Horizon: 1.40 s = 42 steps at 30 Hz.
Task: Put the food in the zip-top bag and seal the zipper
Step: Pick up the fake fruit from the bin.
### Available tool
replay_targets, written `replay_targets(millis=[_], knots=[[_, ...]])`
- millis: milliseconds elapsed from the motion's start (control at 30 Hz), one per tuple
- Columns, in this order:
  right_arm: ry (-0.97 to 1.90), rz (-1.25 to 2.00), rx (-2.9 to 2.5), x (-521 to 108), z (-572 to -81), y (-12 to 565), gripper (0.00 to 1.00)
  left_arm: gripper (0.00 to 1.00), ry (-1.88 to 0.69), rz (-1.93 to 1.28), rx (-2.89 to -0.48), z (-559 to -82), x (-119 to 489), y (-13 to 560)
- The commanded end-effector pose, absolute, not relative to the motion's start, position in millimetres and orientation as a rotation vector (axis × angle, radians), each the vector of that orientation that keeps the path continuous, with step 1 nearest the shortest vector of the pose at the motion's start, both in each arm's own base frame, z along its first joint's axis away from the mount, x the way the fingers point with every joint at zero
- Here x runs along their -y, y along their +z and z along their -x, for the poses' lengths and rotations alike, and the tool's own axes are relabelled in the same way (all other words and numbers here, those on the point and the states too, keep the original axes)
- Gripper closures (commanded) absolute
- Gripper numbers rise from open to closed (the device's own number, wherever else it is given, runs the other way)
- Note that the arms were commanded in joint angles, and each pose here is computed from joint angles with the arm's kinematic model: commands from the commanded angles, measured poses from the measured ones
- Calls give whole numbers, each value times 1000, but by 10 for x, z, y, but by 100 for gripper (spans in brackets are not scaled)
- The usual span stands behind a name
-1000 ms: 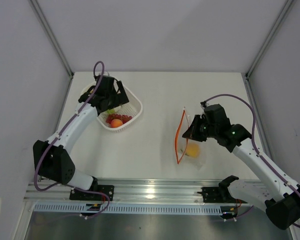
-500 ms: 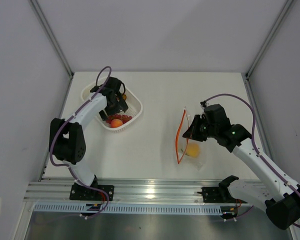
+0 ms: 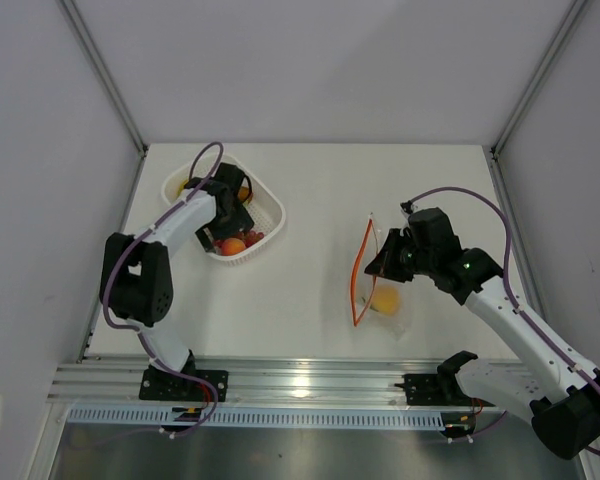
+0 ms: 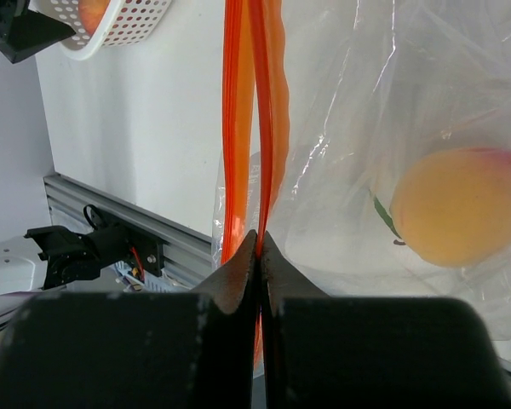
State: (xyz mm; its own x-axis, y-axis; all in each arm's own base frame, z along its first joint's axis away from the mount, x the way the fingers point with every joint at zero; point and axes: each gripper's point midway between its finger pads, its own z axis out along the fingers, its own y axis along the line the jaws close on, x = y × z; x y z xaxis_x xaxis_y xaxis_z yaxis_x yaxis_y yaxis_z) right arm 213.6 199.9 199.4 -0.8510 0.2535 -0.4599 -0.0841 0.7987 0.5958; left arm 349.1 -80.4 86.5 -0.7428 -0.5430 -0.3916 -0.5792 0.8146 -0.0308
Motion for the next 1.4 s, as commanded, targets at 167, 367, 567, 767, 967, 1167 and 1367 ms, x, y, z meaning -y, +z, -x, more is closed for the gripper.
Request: replay_targets(millis=[167, 367, 567, 767, 967, 1167, 1367], knots=[[860, -129, -2422, -2024, -2167, 2052, 100, 8, 156, 902, -2625, -3484, 804, 676], [862, -134, -2422, -2028, -2169, 2034, 100, 17, 161, 903, -2639, -3475, 816, 561], [862, -133, -2421, -2028, -2166, 2046, 100, 29, 133, 876, -2643, -3490, 850, 549], [859, -136, -2422, -2025, -2175, 2043, 100, 61, 46, 816, -2614, -3515, 922, 717], [852, -131, -2428, -2020, -2166, 2066, 100, 91, -7, 740, -2577, -3504, 959, 953], [805, -111, -2451, -1992, -2187, 2118, 100, 99, -94, 656, -2466, -3426, 995, 1436], [779, -130, -2456, -1956, -2198, 2108, 100, 99, -338, 361, -2332, -3245, 1381, 2107]])
